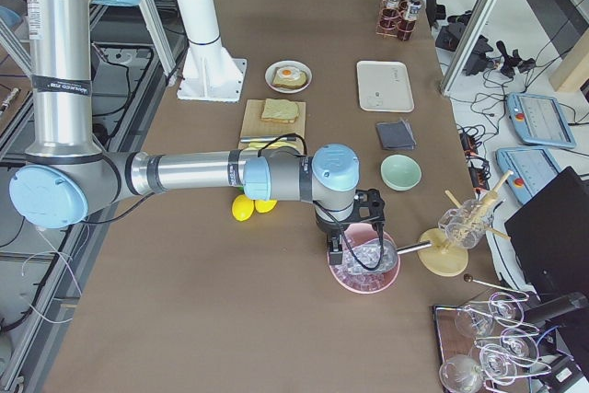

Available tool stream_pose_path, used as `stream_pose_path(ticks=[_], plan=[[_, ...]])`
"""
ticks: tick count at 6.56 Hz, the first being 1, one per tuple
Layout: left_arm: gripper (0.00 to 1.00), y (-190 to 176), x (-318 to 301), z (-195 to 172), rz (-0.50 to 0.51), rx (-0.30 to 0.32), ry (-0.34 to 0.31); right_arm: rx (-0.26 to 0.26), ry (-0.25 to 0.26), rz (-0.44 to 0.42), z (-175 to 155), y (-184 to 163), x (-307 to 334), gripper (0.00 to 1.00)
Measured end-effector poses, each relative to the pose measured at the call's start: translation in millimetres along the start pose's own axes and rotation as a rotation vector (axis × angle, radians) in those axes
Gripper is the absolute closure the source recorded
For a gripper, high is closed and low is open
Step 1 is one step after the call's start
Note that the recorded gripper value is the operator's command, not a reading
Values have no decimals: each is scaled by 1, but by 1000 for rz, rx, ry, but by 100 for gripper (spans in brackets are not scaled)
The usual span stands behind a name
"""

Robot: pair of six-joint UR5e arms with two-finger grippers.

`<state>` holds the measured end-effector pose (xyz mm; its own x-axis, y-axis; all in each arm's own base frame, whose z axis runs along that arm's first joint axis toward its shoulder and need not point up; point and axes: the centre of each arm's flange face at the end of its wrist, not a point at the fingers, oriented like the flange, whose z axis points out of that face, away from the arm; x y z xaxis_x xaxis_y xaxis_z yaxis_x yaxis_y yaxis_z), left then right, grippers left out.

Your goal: Make sandwich and place on tray

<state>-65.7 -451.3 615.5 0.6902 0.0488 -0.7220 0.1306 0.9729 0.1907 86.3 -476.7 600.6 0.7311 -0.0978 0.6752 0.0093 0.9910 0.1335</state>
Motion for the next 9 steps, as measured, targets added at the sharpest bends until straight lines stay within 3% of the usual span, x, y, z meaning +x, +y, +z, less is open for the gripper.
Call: stream_pose_path(ticks=[3, 5, 7, 9], plan=[[2, -25, 57, 15, 82, 41, 49, 14, -17, -89, -4, -35, -43, 0], [2, -47, 139, 37, 38, 82, 146, 54, -62, -132, -19, -64, -93, 0], [2, -65, 222, 48, -56, 97, 249, 132, -123, -95, -17, -86, -159, 0], [2, -82, 299, 58, -154, 108, 289, 169, -238, 6, 8, -86, -242, 0]])
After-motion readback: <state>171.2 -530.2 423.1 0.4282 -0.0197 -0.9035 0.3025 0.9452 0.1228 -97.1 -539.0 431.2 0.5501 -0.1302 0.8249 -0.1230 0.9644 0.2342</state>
